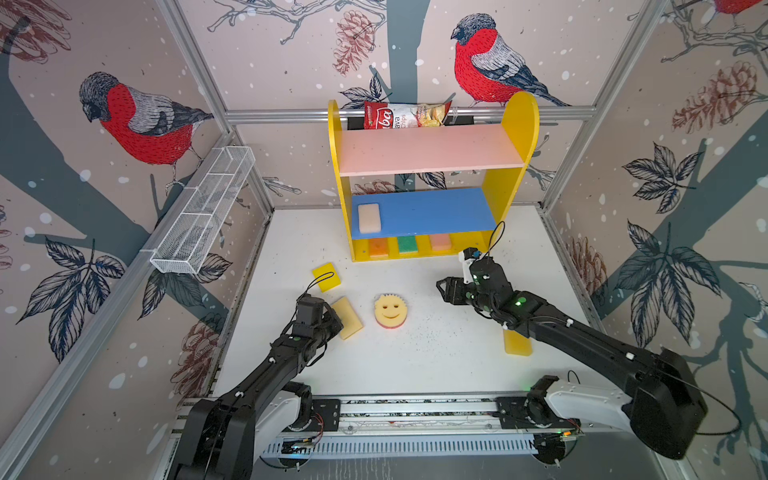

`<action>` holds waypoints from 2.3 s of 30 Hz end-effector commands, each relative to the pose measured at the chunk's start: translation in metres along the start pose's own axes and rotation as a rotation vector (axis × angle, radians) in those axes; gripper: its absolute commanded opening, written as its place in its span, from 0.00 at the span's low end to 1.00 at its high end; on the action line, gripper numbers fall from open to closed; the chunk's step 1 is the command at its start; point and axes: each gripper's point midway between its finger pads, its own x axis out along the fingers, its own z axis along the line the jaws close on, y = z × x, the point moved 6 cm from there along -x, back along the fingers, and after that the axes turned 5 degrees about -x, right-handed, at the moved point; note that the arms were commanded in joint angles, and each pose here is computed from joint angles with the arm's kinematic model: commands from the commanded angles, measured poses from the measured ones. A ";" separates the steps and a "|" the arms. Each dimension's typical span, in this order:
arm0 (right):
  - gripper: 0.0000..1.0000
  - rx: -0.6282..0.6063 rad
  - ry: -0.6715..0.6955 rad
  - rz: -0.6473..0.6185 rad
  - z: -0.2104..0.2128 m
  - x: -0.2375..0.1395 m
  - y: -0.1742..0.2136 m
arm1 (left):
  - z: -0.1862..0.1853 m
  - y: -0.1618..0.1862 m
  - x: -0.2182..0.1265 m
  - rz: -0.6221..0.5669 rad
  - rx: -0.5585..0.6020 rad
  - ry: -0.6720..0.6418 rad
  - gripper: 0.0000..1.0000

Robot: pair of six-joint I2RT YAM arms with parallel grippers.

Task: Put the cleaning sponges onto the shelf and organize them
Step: 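Lower left gripper onto the orange-edged cream sponge and grasp it while right gripper moves centrally, then lift the cream sponge upright with left gripper, then carry the cream sponge toward the shelf with left gripper while right gripper grasps it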

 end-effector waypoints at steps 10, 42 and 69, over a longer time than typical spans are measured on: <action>0.66 0.082 0.005 -0.008 0.005 -0.013 -0.004 | -0.093 -0.019 -0.028 -0.044 0.135 0.239 0.00; 0.76 0.148 -0.206 -0.264 0.038 -0.083 -0.079 | -0.368 0.017 -0.006 -0.142 0.513 0.575 0.00; 0.65 0.084 -0.193 -0.335 -0.022 -0.065 -0.131 | -0.413 0.030 0.007 0.007 0.496 0.635 0.00</action>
